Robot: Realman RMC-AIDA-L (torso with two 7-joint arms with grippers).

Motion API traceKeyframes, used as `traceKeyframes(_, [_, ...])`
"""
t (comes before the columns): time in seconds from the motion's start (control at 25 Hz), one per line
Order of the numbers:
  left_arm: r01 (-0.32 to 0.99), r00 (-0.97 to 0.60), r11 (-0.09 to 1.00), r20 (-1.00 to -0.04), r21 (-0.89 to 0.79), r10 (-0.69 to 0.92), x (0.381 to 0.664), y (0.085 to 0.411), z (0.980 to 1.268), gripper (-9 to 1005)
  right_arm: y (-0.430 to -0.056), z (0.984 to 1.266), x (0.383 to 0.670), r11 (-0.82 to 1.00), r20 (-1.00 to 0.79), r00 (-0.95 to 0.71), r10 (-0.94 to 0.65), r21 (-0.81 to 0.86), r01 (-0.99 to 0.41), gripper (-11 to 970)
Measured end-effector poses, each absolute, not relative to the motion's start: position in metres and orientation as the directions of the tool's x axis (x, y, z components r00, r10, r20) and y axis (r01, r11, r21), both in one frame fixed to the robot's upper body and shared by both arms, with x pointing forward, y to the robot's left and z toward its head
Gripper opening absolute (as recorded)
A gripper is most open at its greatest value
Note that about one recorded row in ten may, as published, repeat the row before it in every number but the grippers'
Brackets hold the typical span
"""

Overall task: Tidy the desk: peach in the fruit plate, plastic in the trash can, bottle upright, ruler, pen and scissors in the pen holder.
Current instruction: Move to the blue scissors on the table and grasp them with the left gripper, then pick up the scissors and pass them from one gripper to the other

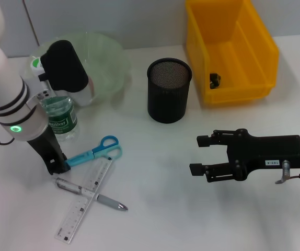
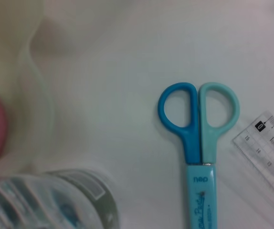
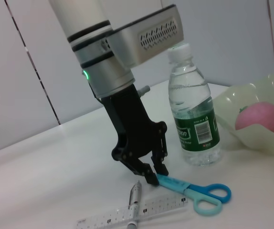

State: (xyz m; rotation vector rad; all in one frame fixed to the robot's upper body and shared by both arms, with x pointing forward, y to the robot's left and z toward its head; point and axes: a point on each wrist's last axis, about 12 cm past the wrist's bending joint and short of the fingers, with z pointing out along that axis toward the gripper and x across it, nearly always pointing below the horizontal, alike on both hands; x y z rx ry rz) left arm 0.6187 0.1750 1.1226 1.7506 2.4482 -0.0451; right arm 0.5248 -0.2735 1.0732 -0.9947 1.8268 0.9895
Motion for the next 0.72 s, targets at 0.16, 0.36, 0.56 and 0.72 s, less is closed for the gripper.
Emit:
traceKeyframes(0.16, [0.937,-0.335,0.346,-0.151,0.054,0.930,0.620,0.180,1.128,188,-0.273,1.073,0.525,0.381,-0.899,-0.358,-0.252,0.248,-0.891,813])
traceKeyframes(0.36, [0.929,-0.349,0.364,-0.175,0.067,0.921,0.621,0.184,1.132,189,-0.274,1.073,0.525,0.381,-0.899,-0.358,-0.252,0.247,-0.891,813])
traceKeyframes(0.56, [0.927,-0.350,0.369,-0.188,0.074,0.918,0.620,0.186,1.135,189,-0.274,1.073,0.525,0.383,-0.899,-0.358,-0.253,0.247,-0.890,813])
traceKeyframes(0.72, [0.922,-0.362,0.382,-0.204,0.065,0.910,0.619,0.190,1.139,189,-0.274,1.073,0.525,0.383,-0.899,-0.358,-0.252,0.248,-0.890,813])
